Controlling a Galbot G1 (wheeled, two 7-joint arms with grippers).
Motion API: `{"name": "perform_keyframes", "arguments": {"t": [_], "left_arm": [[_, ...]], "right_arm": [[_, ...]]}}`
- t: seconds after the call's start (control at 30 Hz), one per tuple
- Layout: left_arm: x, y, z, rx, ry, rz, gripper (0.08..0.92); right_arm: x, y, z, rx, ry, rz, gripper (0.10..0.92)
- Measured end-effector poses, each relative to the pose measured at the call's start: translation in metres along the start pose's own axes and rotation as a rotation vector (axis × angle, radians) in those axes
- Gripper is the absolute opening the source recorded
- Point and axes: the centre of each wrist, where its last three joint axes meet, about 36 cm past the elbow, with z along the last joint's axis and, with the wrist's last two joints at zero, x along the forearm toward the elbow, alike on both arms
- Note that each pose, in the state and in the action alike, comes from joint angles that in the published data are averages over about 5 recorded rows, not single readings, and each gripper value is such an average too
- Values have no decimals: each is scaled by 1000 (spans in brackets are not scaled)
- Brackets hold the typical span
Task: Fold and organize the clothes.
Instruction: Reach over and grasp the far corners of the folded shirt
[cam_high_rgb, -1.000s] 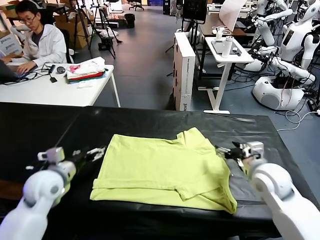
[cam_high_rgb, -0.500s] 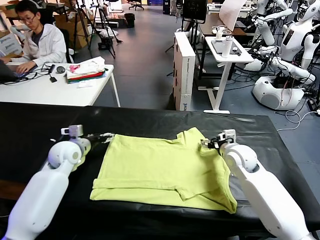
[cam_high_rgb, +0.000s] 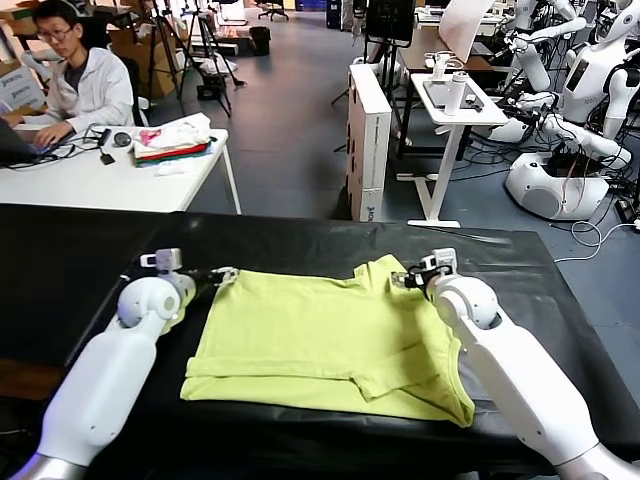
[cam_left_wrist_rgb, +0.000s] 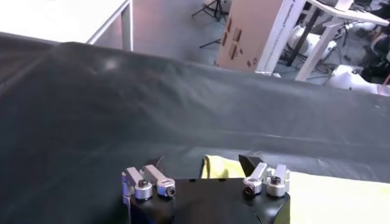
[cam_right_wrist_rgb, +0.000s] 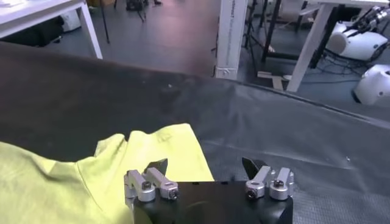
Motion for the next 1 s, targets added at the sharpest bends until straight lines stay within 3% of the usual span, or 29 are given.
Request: {"name": "perform_keyframes", "arguments": {"t": [0.1, 0.17, 0.37, 0.47, 0.7, 0.77, 0.87, 1.0], "left_arm": [[-2, -2, 2, -3, 4, 2, 865], [-3, -3, 3, -7, 7, 4, 775], [-4, -5, 5, -15, 12, 8, 273], [-5, -5, 6, -21, 12, 11, 150], [-8, -3, 8, -30, 20, 13, 148], [-9, -3, 9, -29, 16, 13, 198], [-3, -1, 7, -18, -18, 14, 413], [14, 0, 6, -11, -60, 29, 770]], "right_arm": [[-2, 1, 4, -3, 9, 0, 781], [-4, 1, 7, -6, 14, -2, 874], [-6, 0, 12, -9, 22, -6, 907], [-2, -2, 11, -19, 12, -14, 907], [17, -12, 15, -43, -48, -55, 907], [24, -15, 16, -52, -91, -68, 907], [35, -19, 19, -59, -151, -86, 893], [55, -23, 22, -61, -204, -97, 768]]}}
